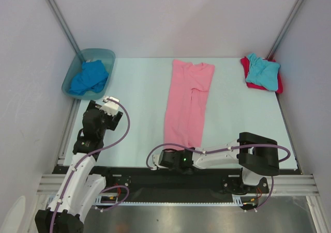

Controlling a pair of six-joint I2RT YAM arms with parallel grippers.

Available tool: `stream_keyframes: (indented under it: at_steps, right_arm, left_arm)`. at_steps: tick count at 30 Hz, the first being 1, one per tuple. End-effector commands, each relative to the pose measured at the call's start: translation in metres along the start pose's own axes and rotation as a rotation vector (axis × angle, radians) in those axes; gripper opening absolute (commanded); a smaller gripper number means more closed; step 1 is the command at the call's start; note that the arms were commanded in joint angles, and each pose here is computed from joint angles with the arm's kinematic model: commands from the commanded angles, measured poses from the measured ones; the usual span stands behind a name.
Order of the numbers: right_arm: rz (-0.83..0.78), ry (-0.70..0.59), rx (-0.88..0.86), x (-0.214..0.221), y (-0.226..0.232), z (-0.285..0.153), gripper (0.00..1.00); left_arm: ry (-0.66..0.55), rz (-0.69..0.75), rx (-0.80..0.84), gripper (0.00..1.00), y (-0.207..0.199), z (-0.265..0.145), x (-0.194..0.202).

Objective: Fold and stack the t-shirts
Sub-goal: Fold the tshirt

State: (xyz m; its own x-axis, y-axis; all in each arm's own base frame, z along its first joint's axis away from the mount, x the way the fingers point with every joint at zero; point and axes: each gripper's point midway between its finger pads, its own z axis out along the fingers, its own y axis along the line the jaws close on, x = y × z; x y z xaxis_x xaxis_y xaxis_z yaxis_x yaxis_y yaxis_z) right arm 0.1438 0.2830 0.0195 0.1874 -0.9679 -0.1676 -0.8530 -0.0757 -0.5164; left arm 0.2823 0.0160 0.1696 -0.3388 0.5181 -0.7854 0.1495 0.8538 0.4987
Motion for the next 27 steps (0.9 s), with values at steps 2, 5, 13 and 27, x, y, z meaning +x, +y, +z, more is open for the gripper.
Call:
stream_keyframes:
  at_steps: [2,5,13,27]
  right_arm:
    - [-0.07,0.023,0.086,0.004,-0.016,-0.001,0.0]
    - [-0.07,0.003,0.117,-0.005,-0.029,-0.006,0.0]
    - [-0.073,-0.016,0.169,-0.02,-0.049,-0.013,0.0]
    - [-0.127,-0.025,0.389,-0.03,-0.116,-0.034,0.0]
  left_arm:
    - [-0.033,-0.01,-0.009,1.0,0.001,0.002,-0.008]
    - [-0.029,-0.01,-0.01,1.0,0.002,0.002,-0.006]
    - [-0.03,-0.011,-0.014,1.0,0.002,0.002,-0.006]
    - [-0.032,-0.007,-0.014,1.0,0.001,0.002,-0.005]
